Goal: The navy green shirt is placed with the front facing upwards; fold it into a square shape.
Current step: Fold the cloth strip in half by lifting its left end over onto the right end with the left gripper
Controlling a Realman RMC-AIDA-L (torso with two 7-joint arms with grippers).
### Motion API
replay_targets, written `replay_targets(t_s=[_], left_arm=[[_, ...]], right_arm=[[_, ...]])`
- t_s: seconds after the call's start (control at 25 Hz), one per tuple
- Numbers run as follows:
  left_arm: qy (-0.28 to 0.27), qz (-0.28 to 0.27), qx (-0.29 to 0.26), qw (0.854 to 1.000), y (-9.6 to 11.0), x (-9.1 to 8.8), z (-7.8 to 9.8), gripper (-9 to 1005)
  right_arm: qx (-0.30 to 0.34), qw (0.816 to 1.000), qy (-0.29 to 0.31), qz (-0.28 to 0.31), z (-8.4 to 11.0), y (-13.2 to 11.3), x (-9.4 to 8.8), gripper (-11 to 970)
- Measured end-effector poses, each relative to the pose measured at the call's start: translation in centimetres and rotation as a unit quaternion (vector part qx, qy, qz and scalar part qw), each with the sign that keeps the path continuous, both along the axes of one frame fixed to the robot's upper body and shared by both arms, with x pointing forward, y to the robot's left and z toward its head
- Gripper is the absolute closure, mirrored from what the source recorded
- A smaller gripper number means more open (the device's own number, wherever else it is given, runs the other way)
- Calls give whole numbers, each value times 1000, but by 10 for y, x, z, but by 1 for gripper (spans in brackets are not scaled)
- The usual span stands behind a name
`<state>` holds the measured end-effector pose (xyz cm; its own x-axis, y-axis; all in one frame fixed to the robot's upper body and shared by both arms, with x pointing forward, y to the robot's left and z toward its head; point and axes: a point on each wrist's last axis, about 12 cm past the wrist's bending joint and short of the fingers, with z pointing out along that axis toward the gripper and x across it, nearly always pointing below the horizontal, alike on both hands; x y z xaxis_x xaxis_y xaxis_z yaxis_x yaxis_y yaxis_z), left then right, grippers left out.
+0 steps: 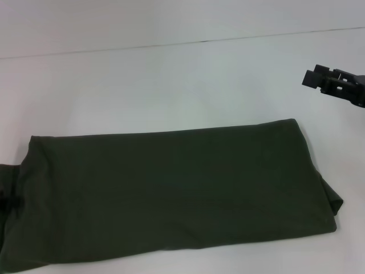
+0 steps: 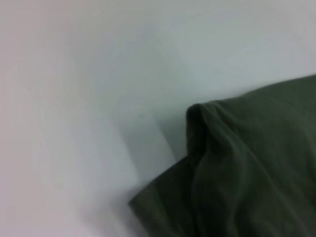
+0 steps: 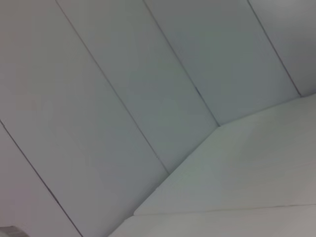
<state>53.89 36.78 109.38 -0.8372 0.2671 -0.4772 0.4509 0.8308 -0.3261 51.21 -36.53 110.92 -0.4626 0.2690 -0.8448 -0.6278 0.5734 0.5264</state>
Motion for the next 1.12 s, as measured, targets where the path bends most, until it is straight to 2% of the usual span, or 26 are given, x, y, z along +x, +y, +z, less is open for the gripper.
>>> replay_targets(t_s=[0.28, 0.48, 1.12], left_arm=[[0, 13, 3, 1000, 1, 1, -2, 649], [-1, 12, 4, 1000, 0, 1, -2, 906], [-5, 9, 7, 1000, 0, 2, -1, 947]], right_arm=[[2, 1000, -3, -4, 1, -2, -1, 33], [4, 1000, -6, -7, 2, -4, -1, 33], [6, 1000, -5, -10, 1, -4, -2, 32]])
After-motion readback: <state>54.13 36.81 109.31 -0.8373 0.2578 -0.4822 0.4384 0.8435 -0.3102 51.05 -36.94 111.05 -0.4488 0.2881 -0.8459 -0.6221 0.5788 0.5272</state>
